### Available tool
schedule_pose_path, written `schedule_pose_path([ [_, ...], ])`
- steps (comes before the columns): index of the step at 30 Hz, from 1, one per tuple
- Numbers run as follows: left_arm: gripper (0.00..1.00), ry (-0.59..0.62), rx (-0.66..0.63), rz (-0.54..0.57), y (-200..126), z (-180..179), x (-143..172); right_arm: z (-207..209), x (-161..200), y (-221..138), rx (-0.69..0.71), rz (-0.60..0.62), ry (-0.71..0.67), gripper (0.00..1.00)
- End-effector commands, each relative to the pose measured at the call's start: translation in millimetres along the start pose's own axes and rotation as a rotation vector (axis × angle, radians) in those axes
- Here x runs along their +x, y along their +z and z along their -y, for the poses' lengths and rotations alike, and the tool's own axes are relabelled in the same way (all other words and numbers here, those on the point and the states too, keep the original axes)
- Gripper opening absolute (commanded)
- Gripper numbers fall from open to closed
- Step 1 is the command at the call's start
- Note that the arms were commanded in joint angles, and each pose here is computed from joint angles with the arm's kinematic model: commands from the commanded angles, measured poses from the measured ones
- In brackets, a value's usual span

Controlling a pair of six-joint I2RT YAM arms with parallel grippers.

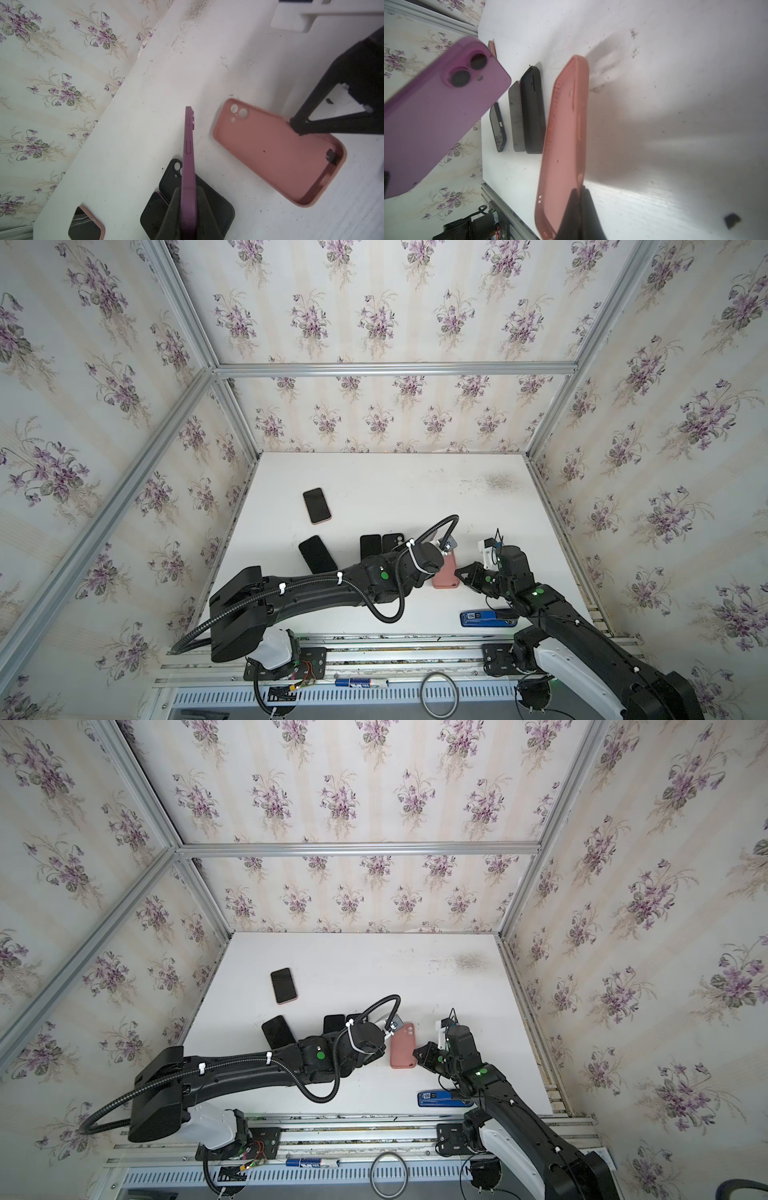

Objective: Take the phone out of the phone case
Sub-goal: Place the phone at the center of the table.

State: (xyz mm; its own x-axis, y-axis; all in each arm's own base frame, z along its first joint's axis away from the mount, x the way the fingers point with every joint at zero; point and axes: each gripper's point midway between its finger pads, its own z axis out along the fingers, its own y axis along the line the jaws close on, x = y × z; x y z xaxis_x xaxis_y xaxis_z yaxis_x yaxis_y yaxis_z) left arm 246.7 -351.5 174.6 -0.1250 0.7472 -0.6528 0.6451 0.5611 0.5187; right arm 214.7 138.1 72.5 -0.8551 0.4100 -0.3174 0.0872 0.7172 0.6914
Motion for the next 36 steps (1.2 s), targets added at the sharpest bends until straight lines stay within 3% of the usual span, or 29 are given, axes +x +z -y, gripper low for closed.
schedule_pose_path([
  [1, 0.03, 0.020, -0.088, -0.017, 4, -8, 2, 9, -5, -5, 0.071, -0.003, -0.054, 0.00],
  [13, 0.04, 0.218, -0.154, -0.126, 29, 19, 9, 9, -31, -15, 0.094, 0.009, -0.063, 0.00],
  [36, 0.08, 0.372, -0.178, -0.245, 56, 48, 28, 15, -34, -13, 0.091, -0.004, -0.057, 0.00],
])
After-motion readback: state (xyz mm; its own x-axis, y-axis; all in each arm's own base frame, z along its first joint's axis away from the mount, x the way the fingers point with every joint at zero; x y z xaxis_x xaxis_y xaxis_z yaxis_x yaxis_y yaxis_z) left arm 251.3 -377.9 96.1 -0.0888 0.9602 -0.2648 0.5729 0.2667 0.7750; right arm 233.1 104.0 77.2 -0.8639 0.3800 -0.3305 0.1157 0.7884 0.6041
